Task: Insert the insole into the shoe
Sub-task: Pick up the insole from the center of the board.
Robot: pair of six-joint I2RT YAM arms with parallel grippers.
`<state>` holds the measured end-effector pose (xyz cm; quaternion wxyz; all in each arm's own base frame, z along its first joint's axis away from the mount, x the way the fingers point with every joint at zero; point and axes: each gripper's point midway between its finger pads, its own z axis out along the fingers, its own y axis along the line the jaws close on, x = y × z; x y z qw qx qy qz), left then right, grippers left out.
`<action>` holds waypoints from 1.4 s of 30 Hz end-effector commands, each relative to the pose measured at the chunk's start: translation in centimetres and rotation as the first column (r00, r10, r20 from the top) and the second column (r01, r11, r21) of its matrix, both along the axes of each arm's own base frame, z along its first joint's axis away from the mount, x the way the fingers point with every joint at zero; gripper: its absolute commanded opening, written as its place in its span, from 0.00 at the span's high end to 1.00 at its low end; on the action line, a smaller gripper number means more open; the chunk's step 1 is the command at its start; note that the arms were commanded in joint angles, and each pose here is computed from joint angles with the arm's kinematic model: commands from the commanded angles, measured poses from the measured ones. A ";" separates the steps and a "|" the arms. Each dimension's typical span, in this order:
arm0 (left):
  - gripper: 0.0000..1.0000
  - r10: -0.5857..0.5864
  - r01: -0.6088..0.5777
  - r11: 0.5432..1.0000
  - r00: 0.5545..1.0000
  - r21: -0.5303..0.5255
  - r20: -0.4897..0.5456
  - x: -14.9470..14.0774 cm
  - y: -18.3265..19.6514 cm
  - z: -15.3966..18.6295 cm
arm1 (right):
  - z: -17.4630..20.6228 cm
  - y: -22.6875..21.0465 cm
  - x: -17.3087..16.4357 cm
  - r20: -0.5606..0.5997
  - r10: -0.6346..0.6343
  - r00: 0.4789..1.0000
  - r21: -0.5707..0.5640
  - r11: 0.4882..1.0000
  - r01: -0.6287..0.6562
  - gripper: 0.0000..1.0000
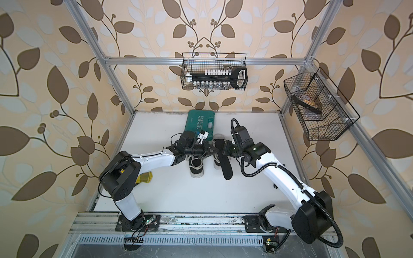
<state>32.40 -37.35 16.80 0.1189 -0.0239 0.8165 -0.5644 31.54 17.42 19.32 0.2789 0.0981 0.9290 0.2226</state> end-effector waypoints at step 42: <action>1.00 0.179 -0.194 0.968 0.978 0.156 0.103 -2.5 6.6 5.5 | -0.9 8.4 -1.5 0.431 0.543 0.720 0.005 0.797 -0.604 0.01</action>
